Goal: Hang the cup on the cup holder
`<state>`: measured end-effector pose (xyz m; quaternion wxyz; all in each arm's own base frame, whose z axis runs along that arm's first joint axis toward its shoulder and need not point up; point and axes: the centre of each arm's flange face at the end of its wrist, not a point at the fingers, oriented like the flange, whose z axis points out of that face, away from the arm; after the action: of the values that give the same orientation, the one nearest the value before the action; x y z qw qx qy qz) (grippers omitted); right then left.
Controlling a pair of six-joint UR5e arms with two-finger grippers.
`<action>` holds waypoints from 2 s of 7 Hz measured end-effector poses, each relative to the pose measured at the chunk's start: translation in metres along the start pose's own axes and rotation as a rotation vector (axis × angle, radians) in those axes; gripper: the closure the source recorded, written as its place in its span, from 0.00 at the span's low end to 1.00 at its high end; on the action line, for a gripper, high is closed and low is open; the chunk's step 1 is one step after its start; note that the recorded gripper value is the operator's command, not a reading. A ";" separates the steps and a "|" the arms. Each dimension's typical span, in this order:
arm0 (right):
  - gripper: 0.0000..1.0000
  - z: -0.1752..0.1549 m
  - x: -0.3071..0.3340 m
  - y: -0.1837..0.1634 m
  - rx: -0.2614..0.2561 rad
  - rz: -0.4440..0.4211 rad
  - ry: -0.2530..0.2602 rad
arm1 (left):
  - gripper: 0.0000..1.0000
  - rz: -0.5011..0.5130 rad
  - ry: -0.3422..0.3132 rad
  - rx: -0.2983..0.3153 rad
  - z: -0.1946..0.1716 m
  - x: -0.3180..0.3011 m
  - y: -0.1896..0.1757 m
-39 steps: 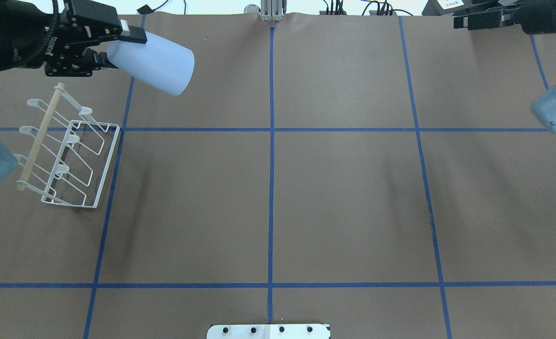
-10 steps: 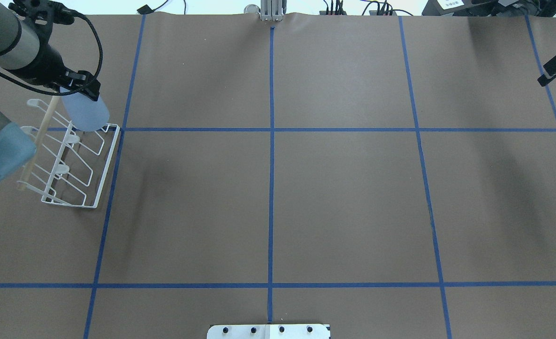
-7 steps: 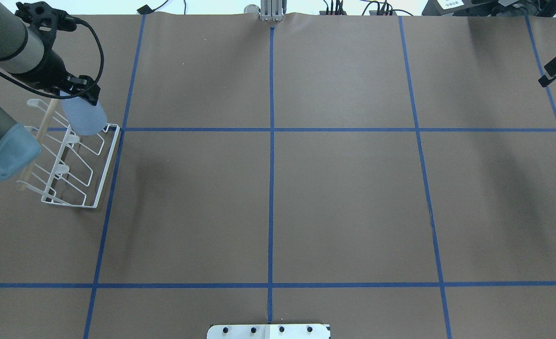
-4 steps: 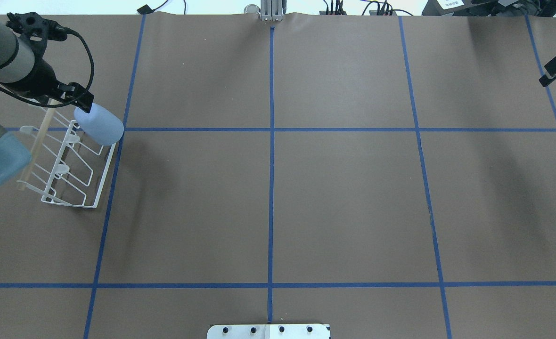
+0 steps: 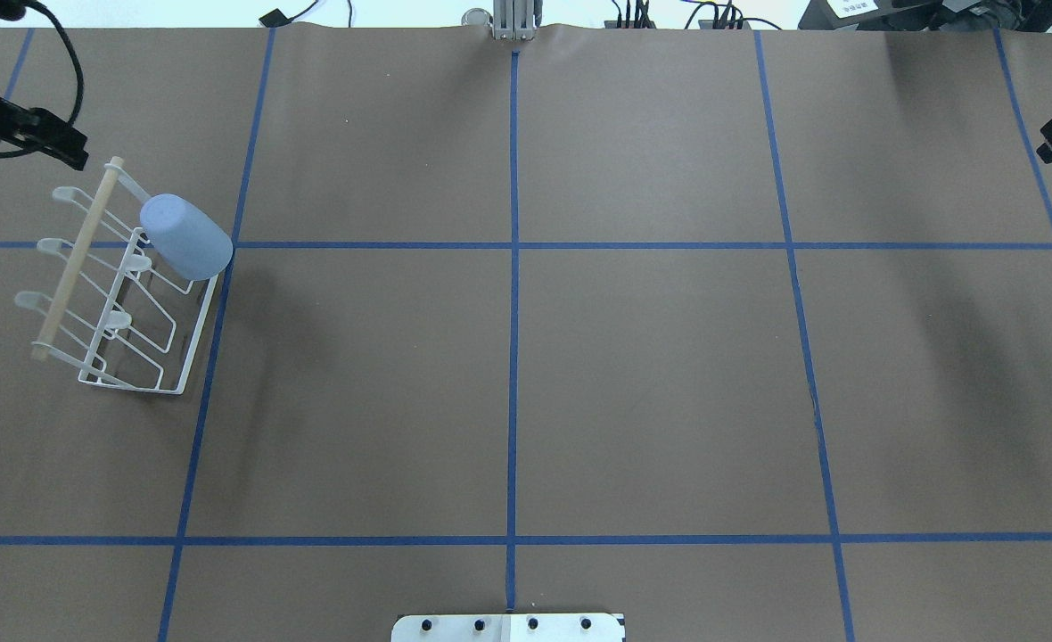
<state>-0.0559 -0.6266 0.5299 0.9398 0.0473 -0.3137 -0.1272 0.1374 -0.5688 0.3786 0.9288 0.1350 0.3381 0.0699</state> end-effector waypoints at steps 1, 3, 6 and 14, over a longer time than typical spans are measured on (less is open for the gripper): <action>0.00 0.000 0.005 0.004 0.007 0.004 0.001 | 0.01 -0.022 0.023 -0.010 -0.024 -0.033 -0.003; 0.00 0.014 0.026 0.027 0.042 0.002 -0.010 | 0.01 -0.087 0.096 -0.023 -0.078 -0.063 -0.005; 0.00 0.033 0.083 0.093 0.039 0.114 -0.094 | 0.01 -0.068 0.083 -0.103 -0.085 -0.157 0.051; 0.00 0.046 0.128 0.158 -0.013 0.253 -0.118 | 0.01 -0.292 0.063 -0.164 0.042 -0.304 0.168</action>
<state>0.0481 -0.5095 0.6670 0.9284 -0.0065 -0.3712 -0.0122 -0.0732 -0.4846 0.6442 0.9260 0.0062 0.3760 -0.0344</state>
